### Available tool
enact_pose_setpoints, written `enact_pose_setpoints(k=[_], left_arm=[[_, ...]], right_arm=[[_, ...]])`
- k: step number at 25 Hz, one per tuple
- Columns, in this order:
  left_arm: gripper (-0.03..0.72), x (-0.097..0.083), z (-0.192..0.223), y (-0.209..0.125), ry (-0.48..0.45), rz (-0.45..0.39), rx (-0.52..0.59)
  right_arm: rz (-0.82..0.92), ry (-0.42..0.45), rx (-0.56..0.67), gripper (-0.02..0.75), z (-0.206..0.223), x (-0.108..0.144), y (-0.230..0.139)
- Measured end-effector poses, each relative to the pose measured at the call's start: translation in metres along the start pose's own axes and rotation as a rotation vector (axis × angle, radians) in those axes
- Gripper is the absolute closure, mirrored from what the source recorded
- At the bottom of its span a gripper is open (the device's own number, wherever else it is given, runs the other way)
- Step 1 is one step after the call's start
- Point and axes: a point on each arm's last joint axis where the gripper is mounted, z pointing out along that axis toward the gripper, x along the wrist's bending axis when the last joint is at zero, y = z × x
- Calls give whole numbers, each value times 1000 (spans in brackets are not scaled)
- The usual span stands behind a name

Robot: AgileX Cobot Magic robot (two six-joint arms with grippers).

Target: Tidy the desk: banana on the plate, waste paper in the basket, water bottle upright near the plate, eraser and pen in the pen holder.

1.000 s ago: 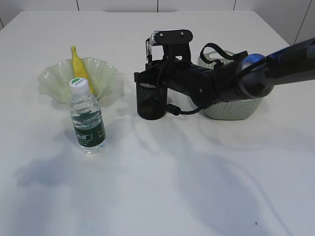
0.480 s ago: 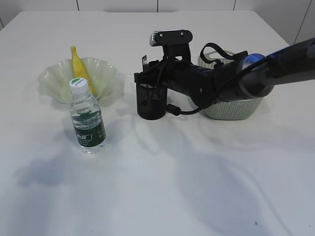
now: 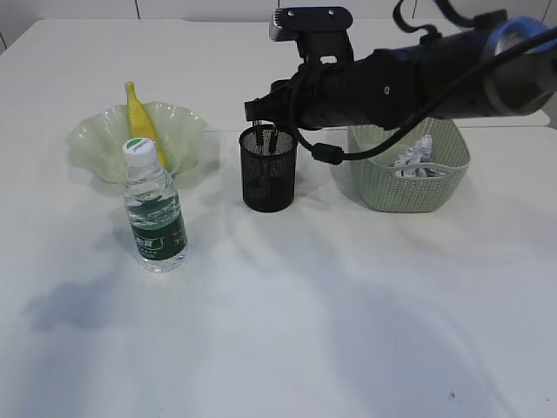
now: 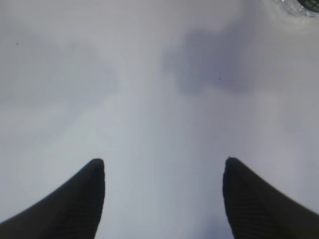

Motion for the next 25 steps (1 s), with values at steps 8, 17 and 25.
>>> enact_pose_setpoints(k=[8,17,25], left_arm=[[169,0,0,0,0,0,0],[169,0,0,0,0,0,0],[169,1,0,0,6,4,-1]], right_arm=[[-31,6,336,505,-56,3,9],[51,-98,501,496,-111,-55,24],[218,-265,504,496,-168,-135,31]])
